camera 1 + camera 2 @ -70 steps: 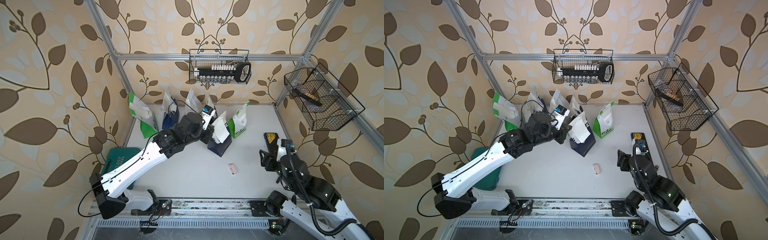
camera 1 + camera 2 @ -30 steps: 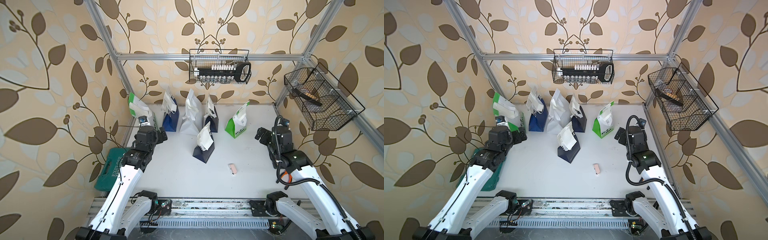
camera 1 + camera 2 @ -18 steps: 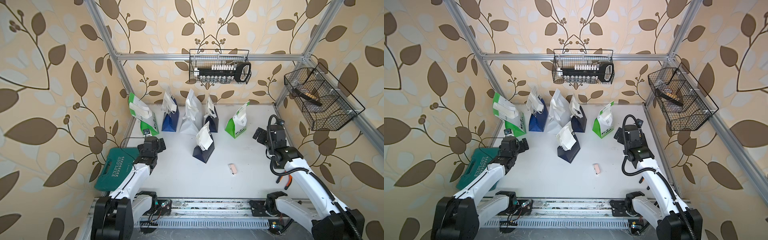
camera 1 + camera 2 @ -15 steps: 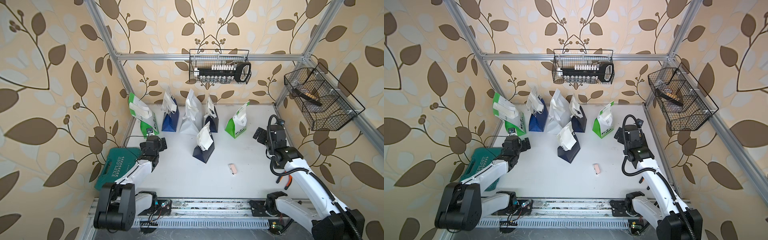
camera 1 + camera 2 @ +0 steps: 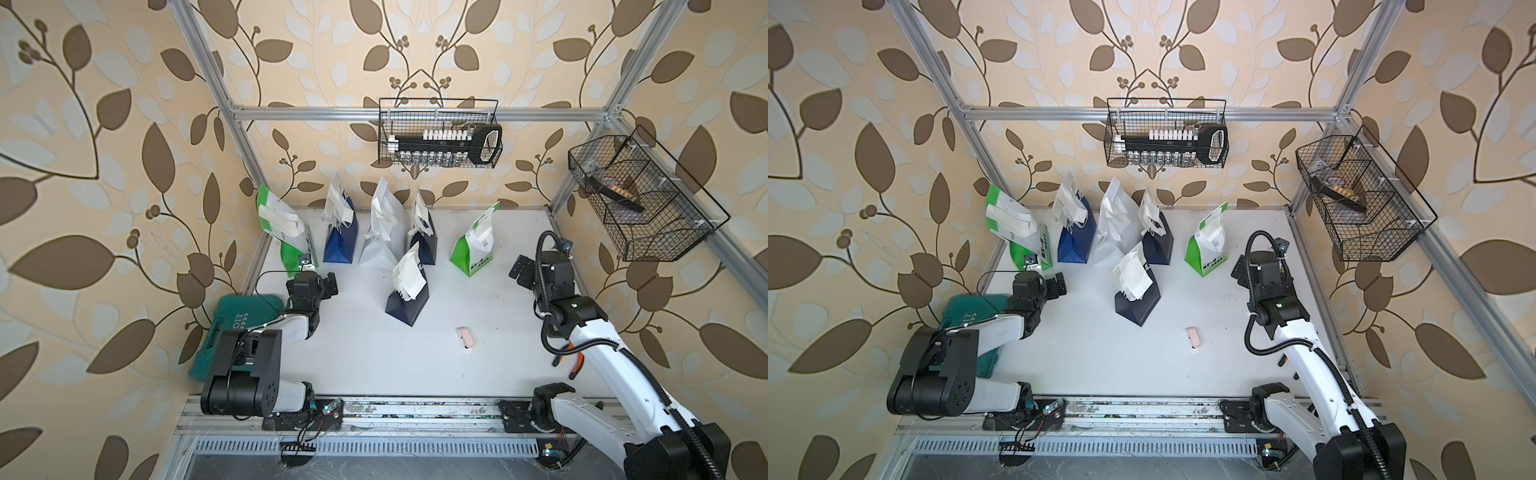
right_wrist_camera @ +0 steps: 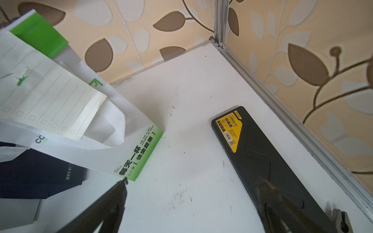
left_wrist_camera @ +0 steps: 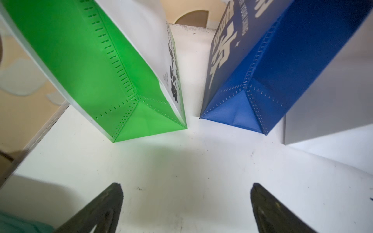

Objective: Staple the receipts to the bags
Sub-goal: Reset both arms

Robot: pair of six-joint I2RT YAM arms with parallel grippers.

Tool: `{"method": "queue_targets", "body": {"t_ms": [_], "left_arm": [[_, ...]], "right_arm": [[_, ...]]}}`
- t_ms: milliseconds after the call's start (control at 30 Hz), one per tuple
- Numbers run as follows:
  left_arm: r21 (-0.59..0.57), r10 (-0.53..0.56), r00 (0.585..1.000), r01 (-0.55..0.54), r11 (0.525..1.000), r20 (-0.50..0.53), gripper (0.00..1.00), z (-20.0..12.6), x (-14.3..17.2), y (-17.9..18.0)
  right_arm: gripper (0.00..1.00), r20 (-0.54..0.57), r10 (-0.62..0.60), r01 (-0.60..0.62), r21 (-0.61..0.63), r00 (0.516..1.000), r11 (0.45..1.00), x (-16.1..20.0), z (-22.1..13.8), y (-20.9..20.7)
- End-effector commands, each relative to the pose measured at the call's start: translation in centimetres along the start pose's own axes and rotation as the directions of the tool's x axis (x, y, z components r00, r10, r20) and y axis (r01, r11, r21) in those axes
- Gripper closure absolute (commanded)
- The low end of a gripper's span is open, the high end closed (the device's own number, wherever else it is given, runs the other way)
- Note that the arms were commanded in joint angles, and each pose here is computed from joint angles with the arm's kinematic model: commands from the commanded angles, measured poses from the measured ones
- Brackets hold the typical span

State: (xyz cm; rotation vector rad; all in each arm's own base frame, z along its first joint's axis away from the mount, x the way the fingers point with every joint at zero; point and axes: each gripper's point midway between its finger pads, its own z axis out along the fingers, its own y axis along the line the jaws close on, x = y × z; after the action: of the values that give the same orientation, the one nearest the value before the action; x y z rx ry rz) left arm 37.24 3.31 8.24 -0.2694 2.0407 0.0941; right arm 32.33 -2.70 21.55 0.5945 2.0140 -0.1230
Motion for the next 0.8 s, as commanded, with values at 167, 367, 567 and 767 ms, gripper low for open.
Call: {"method": "queue_targets", "body": {"t_ms": [167,367,567,767], "left_arm": [[-0.012,-0.001,0.998,0.002,1.0,0.069,0.01,0.6,0.2,-0.4],[-0.03,0.012,0.999,-0.011,1.0,0.053,0.01,0.7,0.3,-0.6],[-0.032,0.02,0.998,-0.019,0.999,0.053,0.01,0.8,0.3,-0.7],[-0.034,0.021,0.999,-0.019,0.999,0.05,0.01,0.8,0.3,-0.7]], "right_arm": [[0.01,0.085,-0.115,0.119,-0.041,0.99,0.992,1.1,1.7,0.6],[0.01,0.198,-0.243,0.262,-0.077,0.95,0.962,3.3,4.4,1.5],[0.01,0.193,-0.301,0.312,-0.025,0.934,0.95,5.8,8.0,0.5],[0.01,0.164,-0.246,0.263,-0.092,0.955,0.96,7.0,10.8,0.0]]}}
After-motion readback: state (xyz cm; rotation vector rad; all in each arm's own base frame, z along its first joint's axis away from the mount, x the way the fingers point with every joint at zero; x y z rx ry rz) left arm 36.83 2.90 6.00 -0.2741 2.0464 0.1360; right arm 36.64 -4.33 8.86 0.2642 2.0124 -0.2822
